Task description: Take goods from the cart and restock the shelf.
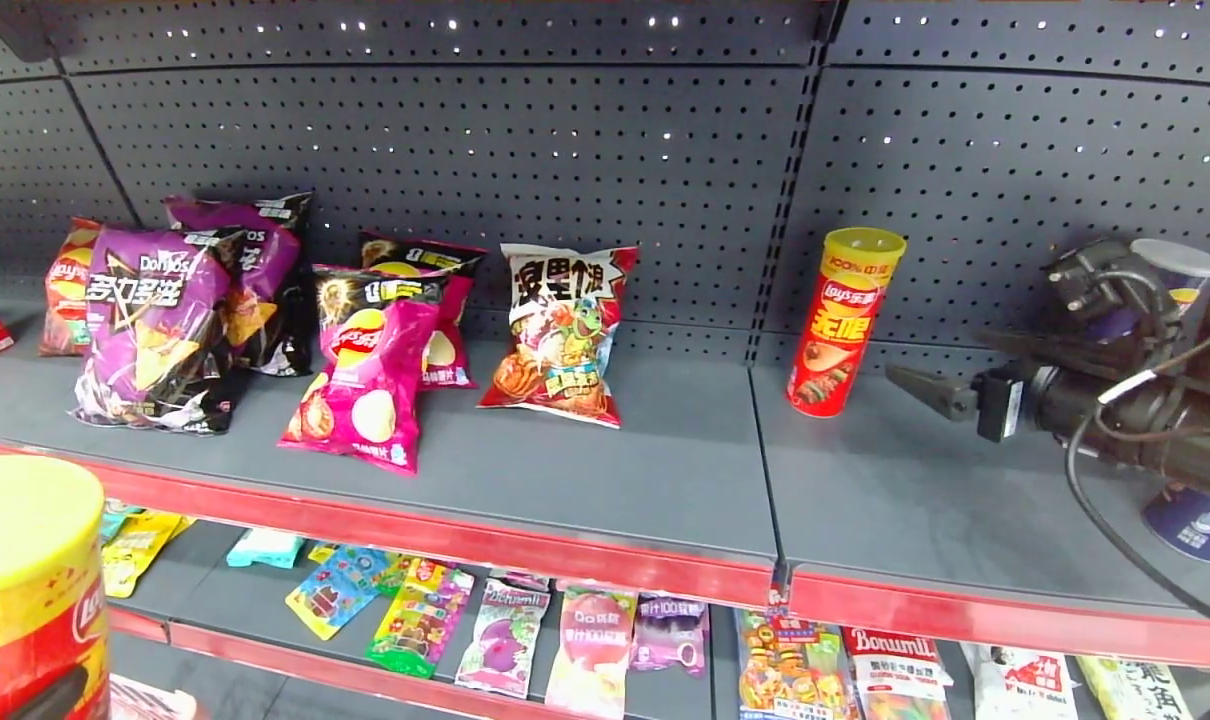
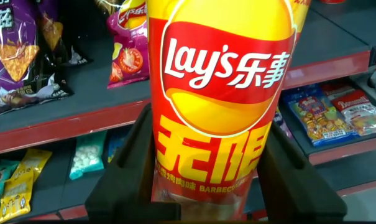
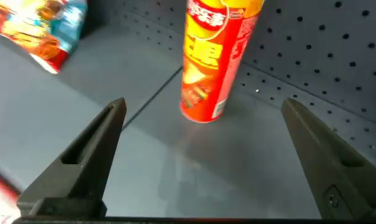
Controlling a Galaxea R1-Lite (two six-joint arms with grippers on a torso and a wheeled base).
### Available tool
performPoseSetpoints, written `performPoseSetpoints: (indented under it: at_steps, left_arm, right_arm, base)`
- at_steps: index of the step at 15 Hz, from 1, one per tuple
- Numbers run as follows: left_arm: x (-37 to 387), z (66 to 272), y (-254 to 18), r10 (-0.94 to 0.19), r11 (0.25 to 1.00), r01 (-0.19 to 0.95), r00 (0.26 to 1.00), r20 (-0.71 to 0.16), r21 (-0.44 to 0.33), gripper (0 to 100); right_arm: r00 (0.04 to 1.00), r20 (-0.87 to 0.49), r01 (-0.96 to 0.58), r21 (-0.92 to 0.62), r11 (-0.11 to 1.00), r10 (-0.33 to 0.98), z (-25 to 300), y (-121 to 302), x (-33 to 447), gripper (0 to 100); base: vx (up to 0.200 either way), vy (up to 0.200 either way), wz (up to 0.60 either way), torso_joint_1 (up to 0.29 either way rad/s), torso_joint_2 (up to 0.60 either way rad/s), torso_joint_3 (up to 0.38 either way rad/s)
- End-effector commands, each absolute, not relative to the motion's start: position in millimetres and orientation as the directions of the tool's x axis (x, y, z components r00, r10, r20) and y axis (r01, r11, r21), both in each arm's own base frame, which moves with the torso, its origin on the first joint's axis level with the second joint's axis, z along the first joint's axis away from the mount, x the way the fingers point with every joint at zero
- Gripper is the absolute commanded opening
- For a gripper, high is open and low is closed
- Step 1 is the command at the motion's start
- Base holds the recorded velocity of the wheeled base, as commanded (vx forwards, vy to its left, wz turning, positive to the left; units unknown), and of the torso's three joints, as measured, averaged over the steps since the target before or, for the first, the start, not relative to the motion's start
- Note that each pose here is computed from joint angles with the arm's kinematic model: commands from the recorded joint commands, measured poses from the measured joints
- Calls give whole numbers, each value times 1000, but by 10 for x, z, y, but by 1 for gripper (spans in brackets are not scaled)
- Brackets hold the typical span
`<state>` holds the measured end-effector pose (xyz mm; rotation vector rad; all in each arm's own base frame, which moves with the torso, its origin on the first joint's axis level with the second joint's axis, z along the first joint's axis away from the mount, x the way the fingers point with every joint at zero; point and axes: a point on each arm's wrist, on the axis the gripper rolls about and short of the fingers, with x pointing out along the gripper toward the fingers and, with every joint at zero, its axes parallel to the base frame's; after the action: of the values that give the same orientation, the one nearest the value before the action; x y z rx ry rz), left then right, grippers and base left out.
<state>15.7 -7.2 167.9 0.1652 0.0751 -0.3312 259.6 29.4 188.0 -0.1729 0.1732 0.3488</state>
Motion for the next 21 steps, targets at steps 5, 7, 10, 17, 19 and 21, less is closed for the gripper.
performPoseSetpoints:
  at_steps: [5,7,10,17,19,21]
  left_arm:
    - [160,1662,-72,-318,932,331,942,-107,148,0]
    - [168,1661,-72,-318,932,332,942,-111,146,0]
    - [174,1656,-72,-318,932,333,941,-115,145,0]
    - [170,1640,-73,-320,931,337,938,-133,140,0]
    - [170,1640,-72,-318,932,336,939,-133,140,0]
    - [170,1640,-73,-320,931,337,938,-133,140,0]
  right_arm:
    - [931,-143,-356,-153,922,336,1763,406,3106,100]
    - [938,-147,-335,-152,930,314,1718,452,3224,100]
    - [940,-153,-328,-146,934,306,1689,595,3269,100]
    - [965,-147,-237,-128,963,218,1619,747,3327,100]
    - [966,-150,-226,-112,968,209,1607,852,3311,100]
    - [970,-160,-203,-99,974,186,1569,924,3314,100]
  base:
    - [0,0,0,0,0,0]
    - [0,0,0,0,0,0]
    - [0,0,0,0,0,0]
    - [0,0,0,0,0,0]
    - [0,0,0,0,0,0]
    - [0,0,0,0,0,0]
